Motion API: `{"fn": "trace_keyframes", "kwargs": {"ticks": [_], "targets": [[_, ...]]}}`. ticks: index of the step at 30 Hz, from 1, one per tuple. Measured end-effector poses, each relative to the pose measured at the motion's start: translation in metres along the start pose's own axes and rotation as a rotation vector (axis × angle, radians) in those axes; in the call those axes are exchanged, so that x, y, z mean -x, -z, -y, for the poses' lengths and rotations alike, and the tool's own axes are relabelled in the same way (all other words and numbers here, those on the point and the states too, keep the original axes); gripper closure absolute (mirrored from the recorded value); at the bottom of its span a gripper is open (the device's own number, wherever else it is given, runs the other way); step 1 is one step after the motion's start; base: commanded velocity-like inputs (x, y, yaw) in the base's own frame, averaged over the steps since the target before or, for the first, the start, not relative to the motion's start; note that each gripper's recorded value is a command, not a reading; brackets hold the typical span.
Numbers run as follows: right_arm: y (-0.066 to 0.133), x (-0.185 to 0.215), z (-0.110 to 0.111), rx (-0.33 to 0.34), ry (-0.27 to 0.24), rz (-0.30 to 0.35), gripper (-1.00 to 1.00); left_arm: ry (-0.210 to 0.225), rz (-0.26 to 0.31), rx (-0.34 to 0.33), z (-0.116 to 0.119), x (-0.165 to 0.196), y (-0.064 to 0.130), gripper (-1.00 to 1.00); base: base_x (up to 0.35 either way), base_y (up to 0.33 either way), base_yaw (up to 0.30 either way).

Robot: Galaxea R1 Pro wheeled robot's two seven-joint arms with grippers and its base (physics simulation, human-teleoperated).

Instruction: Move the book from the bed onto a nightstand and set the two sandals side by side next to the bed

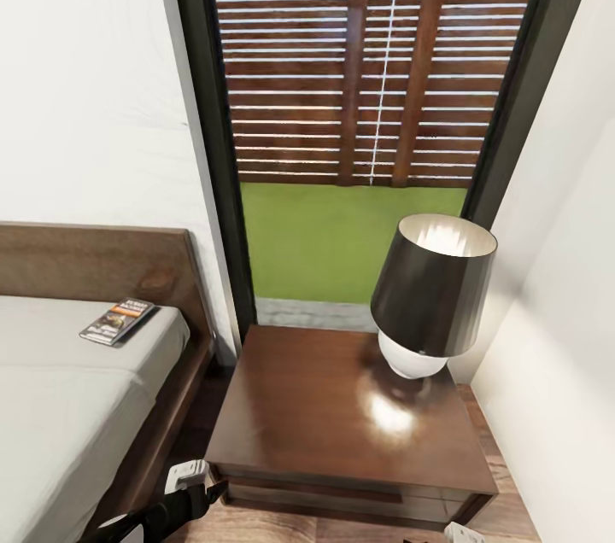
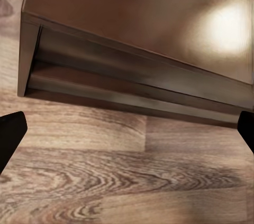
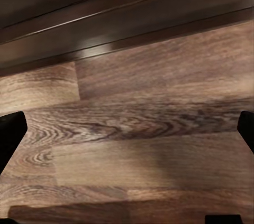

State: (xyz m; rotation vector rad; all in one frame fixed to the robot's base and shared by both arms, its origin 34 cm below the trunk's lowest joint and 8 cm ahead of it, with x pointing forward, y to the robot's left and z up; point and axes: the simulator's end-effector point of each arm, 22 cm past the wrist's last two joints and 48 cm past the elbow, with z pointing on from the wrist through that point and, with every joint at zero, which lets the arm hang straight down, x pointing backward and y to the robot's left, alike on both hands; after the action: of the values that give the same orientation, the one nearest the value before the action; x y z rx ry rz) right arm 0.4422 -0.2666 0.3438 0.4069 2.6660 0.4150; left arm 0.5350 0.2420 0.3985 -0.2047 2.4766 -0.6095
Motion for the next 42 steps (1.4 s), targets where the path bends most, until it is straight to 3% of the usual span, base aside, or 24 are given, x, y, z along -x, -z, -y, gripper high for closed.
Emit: {"fn": "trace_keyframes", "kwargs": {"ticks": [42], "targets": [[0.067, 0.038, -0.032, -0.001, -0.001, -0.002, -1.00, 0.000, -0.001, 0.000, 0.039, 0.050, 0.054, -1.00, 0.000, 0.000, 0.000]]}}
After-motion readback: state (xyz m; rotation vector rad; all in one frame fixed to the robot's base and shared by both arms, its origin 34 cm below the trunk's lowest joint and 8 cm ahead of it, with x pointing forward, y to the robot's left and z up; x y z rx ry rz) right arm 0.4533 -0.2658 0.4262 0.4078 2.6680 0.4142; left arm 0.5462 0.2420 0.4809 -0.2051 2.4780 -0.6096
